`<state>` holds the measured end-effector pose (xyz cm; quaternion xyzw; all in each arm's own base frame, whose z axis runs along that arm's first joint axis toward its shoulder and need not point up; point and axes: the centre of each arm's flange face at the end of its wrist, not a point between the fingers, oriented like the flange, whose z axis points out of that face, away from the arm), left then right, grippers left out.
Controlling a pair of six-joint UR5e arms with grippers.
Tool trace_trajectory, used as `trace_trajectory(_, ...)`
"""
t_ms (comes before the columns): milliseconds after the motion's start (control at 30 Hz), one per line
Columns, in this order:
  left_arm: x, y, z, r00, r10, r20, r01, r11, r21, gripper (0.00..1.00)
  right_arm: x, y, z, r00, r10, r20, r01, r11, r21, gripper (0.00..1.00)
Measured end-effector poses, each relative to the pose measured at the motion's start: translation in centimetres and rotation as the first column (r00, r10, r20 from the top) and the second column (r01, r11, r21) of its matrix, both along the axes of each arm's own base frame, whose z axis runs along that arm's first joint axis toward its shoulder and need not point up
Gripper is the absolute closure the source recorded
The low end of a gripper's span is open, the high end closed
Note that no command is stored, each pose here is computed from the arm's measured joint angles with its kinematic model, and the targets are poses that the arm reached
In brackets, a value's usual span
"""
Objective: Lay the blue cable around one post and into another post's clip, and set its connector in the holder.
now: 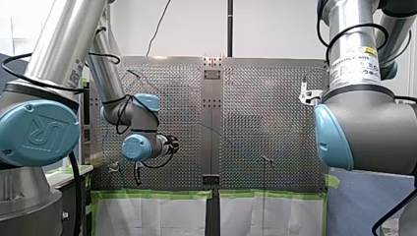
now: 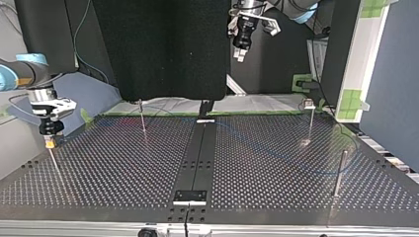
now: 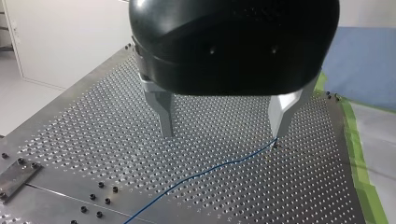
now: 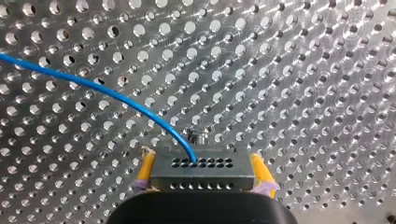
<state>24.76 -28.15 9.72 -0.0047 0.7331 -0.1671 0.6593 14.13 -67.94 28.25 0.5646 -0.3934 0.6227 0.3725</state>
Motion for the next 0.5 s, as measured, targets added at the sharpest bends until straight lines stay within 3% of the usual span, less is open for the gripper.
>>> trace_trajectory(67, 0.0, 0.0, 0.01, 1.0, 0.0, 0.0, 0.0, 1.0, 0.0, 0.0, 0.2, 0.03, -0.01, 1.0, 0.004, -0.004, -0.004, 1.0, -0.003, 0.82)
trace_trajectory(100, 0.0, 0.0, 0.01, 1.0, 0.0, 0.0, 0.0, 1.0, 0.0, 0.0, 0.27, 0.04, -0.01, 1.0, 0.005, -0.006, -0.005, 1.0, -0.004, 0.82)
trace_trajectory(167, 0.0, 0.01, 0.01, 1.0, 0.001, 0.0, -0.001, 1.0, 0.0, 0.0, 0.39, 0.07, -0.02, 0.9999, 0.007, -0.011, -0.007, 1.0, -0.006, 0.66)
trace_trajectory(200, 0.0, 0.01, 0.01, 1.0, 0.001, 0.0, -0.001, 1.0, 0.0, 0.0, 0.43, 0.08, -0.02, 0.9999, 0.008, -0.013, -0.008, 0.9999, -0.007, 0.66)
trace_trajectory(267, 0.0, 0.02, 0.0, 1.0, 0.001, 0.0, -0.001, 1.0, 0.0, 0.0, 0.5, 0.1, -0.02, 0.9998, 0.009, -0.015, -0.009, 0.9999, -0.008, 0.48)
trace_trajectory(300, 0.01, 0.02, 0.01, 1.0, 0.001, 0.0, -0.001, 1.0, 0.0, 0.0, 0.52, 0.1, -0.02, 0.9998, 0.009, -0.017, -0.009, 0.9999, -0.009, 0.48)
trace_trajectory(367, 0.0, 0.01, 0.0, 1.0, 0.001, 0.0, -0.001, 1.0, 0.0, 0.0, 0.52, 0.1, -0.03, 0.9998, 0.009, -0.019, -0.01, 0.9999, -0.01, 0.37)
trace_trajectory(500, -0.01, 0.01, 0.0, 1.0, 0.001, 0.0, -0.001, 1.0, 0.0, 0.0, 0.55, 0.1, -0.04, 0.9997, 0.01, -0.02, -0.01, 0.9999, -0.01, 0.33)
